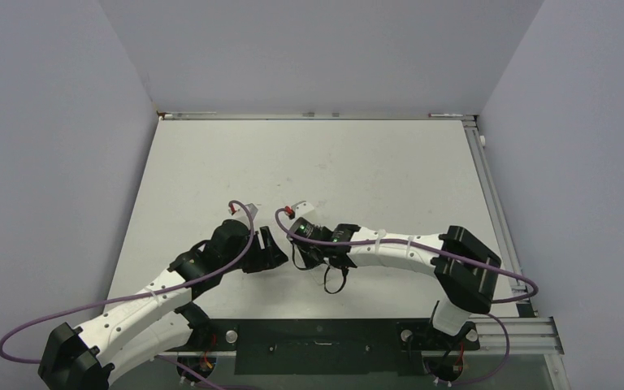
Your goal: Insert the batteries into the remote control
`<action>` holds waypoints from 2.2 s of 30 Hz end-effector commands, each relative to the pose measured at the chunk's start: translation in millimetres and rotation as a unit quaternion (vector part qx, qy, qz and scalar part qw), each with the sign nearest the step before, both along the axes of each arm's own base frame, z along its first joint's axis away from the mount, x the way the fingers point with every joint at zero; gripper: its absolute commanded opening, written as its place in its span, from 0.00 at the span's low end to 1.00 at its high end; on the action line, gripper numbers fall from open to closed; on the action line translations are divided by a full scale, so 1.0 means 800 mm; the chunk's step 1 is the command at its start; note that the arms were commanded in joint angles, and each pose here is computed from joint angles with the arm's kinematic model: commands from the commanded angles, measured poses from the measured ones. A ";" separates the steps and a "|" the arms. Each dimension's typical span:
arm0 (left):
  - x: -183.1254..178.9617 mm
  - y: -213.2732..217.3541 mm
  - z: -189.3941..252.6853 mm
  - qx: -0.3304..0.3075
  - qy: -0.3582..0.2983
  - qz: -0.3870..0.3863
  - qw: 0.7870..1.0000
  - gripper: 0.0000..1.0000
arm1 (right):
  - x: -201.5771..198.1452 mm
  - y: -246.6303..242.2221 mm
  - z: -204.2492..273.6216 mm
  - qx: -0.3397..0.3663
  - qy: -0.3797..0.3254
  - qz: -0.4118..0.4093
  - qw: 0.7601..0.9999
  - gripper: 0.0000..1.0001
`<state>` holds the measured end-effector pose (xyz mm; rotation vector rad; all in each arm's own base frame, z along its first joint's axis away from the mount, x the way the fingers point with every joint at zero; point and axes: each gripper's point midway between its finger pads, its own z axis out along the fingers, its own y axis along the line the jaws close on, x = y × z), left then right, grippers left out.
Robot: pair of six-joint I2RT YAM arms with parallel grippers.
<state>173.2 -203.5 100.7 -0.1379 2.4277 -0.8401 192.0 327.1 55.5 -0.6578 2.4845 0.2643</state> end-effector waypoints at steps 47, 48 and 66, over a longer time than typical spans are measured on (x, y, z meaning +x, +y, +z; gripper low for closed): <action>0.149 -0.143 -0.016 0.015 0.035 -0.062 0.997 0.18 | -0.088 -0.027 0.039 0.128 -0.010 -0.010 0.992 0.09; 0.150 -0.143 -0.021 0.018 0.038 -0.062 0.997 0.17 | -0.087 -0.030 0.039 0.126 -0.013 -0.014 0.992 0.09; 0.143 -0.105 -0.091 0.117 0.079 -0.044 0.989 0.03 | -0.074 -0.050 0.044 0.113 -0.036 -0.059 0.991 0.09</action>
